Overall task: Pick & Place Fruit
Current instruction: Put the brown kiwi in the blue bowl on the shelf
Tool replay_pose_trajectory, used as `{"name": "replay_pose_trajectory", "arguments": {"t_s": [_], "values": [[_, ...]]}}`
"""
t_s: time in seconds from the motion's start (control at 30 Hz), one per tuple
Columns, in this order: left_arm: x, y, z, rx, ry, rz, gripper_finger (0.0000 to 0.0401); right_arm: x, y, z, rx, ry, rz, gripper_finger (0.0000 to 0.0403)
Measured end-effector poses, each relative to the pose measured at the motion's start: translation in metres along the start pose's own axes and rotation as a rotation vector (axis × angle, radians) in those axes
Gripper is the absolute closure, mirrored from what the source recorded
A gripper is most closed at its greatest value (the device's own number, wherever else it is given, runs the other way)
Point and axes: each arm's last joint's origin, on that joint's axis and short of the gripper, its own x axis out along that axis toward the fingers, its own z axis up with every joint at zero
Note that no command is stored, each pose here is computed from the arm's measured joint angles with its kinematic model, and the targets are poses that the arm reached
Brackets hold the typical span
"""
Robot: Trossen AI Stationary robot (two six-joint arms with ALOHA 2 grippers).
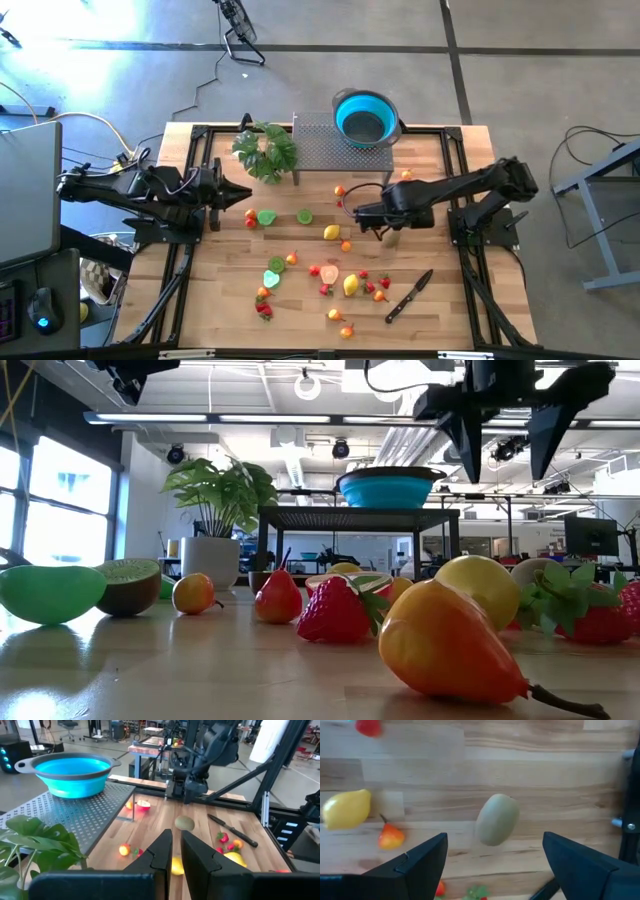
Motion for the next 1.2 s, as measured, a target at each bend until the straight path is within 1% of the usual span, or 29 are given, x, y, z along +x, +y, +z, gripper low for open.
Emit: {"name": "replay_pose_trajectory", "arguments": {"t_s": [0.2,0.3,0.43,0.63,0.73,0.93,1.07,1.2], "values": [[0.0,0.0,0.0,-0.002,0.001,0.0,0.0366,0.03,-0.004,-0.005,0.022,0.069,0.076,0.0084],[0.0,0.0,0.0,-0.003,0.0,0.0,0.0366,0.045,-0.007,-0.007,0.045,0.093,0.063,0.0084],[0.0,0.0,0.0,-0.003,0.0,0.001,0.0366,0.057,-0.012,-0.01,0.06,0.113,0.043,0.0084],[0.0,0.0,0.0,-0.003,0.0,0.001,0.0366,0.076,-0.013,-0.012,0.084,0.128,0.083,0.0085],[0.0,0.0,0.0,-0.004,0.0,0.001,0.0366,0.084,-0.014,-0.013,0.1,0.133,0.093,0.0085],[0.0,0.0,0.0,-0.004,0.0,0.002,0.0366,0.094,-0.021,-0.013,0.112,0.124,0.054,0.0085],[0.0,0.0,0.0,-0.004,0.0,0.002,0.0366,0.105,-0.023,-0.015,0.113,0.146,0.08,0.0085],[0.0,0.0,0.0,-0.004,0.0,0.002,0.0366,0.113,-0.025,-0.015,0.115,0.132,0.103,0.0086]]}}
